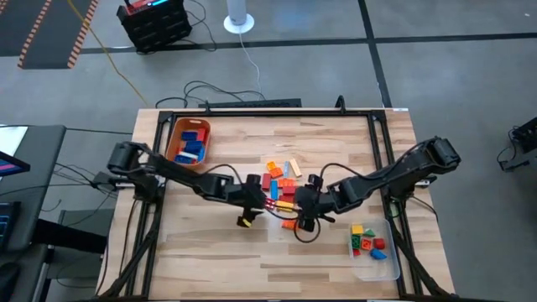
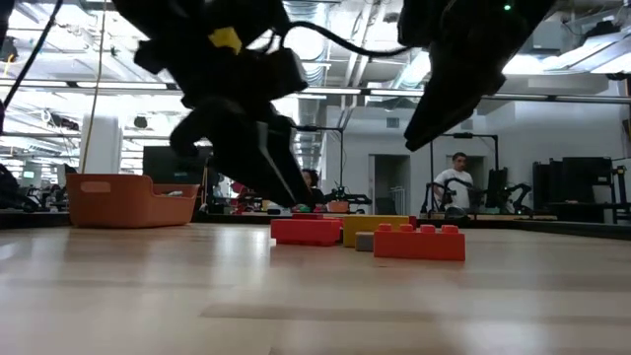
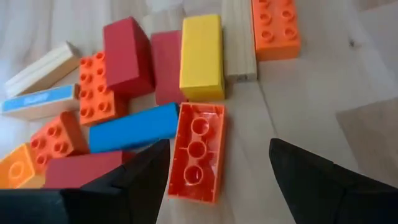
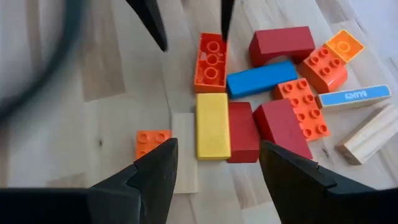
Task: Sort blocks by size
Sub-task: Put the large orange game piece into the orange bin
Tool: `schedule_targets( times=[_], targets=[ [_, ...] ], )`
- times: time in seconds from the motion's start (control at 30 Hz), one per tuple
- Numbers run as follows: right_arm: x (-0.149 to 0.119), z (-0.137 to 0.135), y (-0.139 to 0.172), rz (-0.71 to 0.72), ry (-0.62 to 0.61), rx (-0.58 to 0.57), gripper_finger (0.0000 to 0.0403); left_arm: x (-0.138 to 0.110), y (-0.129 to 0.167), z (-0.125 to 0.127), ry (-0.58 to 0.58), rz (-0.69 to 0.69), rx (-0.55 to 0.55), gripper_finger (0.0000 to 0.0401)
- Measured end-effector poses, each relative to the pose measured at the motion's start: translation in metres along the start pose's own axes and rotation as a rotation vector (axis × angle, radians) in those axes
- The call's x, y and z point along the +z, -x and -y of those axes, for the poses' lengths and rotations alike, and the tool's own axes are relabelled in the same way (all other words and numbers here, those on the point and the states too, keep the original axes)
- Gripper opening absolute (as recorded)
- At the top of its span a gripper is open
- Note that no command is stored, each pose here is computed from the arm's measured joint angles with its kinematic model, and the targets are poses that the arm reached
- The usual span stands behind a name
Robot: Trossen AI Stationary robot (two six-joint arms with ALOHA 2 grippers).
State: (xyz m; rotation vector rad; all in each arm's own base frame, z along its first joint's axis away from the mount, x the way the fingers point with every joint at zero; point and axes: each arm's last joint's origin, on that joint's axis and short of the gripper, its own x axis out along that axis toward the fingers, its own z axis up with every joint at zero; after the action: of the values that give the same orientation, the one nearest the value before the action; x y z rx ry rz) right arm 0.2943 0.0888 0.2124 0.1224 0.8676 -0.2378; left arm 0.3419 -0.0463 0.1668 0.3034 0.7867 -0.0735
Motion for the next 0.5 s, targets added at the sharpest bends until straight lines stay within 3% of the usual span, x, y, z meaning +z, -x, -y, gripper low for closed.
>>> schedule_targets(
  times=[0.5],
  targets=[
    [-0.006, -0.015, 0.007, 0.054, 0.018, -0.027, 0.0255, -0.011, -0.029, -0.020, 0.039, -0.095, -0.087, 0.0265]
  ],
)
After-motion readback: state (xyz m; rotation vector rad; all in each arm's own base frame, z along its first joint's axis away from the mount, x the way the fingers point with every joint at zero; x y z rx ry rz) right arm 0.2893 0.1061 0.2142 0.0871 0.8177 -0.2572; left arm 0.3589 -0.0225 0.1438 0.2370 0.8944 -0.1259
